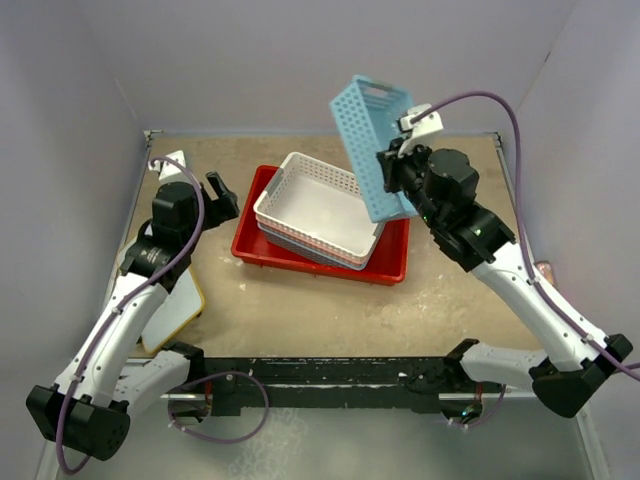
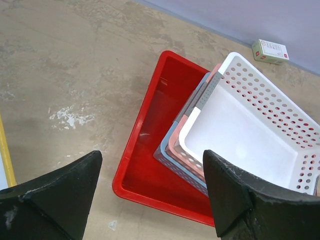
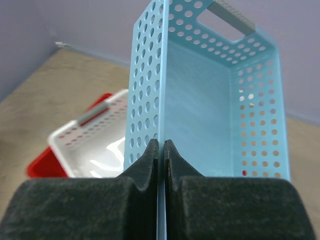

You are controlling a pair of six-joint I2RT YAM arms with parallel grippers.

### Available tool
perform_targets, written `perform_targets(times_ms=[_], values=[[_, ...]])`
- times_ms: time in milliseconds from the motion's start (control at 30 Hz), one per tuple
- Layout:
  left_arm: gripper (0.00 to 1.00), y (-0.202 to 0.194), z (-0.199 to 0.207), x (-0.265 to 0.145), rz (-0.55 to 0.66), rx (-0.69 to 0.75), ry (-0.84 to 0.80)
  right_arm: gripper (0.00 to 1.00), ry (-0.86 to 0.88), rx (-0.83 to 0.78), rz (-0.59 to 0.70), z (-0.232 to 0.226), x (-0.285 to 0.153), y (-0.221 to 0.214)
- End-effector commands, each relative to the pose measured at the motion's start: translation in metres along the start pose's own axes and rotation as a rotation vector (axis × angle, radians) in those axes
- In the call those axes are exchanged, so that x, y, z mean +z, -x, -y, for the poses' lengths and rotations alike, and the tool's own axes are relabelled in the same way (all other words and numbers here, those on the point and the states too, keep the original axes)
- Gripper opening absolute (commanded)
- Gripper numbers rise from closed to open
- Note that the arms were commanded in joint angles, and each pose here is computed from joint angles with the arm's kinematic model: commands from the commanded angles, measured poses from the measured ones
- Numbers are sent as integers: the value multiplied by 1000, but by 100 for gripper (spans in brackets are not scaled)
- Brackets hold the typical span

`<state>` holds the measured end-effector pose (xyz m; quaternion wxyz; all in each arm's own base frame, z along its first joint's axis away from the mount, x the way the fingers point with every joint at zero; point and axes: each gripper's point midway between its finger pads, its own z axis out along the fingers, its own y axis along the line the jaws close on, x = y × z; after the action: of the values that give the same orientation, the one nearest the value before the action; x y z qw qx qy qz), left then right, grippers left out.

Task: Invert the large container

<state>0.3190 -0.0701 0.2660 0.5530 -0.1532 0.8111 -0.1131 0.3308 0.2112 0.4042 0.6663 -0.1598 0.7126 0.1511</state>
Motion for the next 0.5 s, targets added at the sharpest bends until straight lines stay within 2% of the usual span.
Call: perform_targets(times_ms=[0, 200, 300, 467], values=[[79, 19, 16, -2, 49, -9, -59, 0, -418, 45, 45, 91, -33, 3], [79, 14, 20, 5, 33, -7, -78, 0, -589, 84, -87, 152, -60, -50], [79, 10, 23, 8, 18, -8, -92, 0, -587, 142, -120, 168, -58, -68], [79, 5, 39, 10, -15, -10, -170, 0, -476, 309, -142, 181, -36, -78]])
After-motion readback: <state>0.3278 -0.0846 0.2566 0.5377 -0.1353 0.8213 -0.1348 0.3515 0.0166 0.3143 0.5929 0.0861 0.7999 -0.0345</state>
